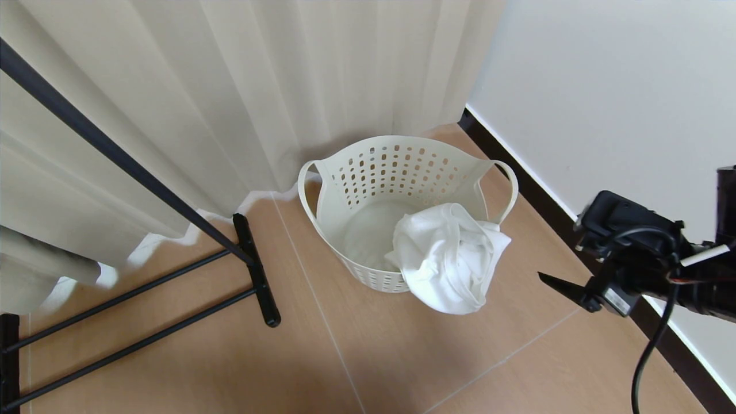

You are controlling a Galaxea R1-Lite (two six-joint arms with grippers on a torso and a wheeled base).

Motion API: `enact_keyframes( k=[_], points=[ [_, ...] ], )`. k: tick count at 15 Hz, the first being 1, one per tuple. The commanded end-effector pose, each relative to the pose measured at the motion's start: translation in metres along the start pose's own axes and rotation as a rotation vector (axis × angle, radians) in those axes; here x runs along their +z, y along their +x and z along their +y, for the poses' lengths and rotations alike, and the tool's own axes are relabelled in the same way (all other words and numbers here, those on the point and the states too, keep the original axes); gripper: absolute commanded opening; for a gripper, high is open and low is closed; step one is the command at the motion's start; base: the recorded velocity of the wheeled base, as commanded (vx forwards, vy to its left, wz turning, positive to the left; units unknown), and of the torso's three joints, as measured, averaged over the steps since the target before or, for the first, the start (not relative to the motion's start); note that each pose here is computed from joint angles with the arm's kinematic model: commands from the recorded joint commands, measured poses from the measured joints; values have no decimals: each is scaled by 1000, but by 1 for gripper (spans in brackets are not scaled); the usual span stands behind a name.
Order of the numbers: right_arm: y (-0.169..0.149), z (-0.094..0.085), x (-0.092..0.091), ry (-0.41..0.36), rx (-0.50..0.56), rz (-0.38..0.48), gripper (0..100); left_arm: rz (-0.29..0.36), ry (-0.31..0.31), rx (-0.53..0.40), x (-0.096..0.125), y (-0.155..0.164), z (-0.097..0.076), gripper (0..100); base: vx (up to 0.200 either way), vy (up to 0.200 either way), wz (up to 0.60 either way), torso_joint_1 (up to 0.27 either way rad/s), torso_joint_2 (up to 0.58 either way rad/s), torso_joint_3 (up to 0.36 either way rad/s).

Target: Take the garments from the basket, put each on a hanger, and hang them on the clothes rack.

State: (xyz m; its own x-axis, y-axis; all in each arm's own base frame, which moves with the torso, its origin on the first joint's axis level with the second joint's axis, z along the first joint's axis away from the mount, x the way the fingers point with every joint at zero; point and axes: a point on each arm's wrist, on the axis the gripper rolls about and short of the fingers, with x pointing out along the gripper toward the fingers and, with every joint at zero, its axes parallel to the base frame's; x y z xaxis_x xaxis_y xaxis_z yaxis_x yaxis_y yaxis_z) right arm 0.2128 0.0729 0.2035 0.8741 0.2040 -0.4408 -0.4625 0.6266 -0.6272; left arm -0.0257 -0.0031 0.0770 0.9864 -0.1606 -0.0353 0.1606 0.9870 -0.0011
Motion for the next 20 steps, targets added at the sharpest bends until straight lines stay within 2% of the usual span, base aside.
enact_keyframes(
  k=[1,5,9,14,20],
  points=[
    [42,-5,9,-49,15,56,100,1,0,0,0,0,0,100,0,0,0,0,0,0],
    [83,-15,25,-50,-29,81,100,1,0,0,0,0,0,100,0,0,0,0,0,0],
    [114,-18,31,-44,-46,100,100,1,0,0,0,0,0,100,0,0,0,0,0,0],
    [157,-28,38,8,-89,113,100,1,0,0,0,0,0,100,0,0,0,0,0,0],
    [180,-36,50,50,-141,96,100,1,0,0,0,0,0,100,0,0,0,0,0,0]
  ],
)
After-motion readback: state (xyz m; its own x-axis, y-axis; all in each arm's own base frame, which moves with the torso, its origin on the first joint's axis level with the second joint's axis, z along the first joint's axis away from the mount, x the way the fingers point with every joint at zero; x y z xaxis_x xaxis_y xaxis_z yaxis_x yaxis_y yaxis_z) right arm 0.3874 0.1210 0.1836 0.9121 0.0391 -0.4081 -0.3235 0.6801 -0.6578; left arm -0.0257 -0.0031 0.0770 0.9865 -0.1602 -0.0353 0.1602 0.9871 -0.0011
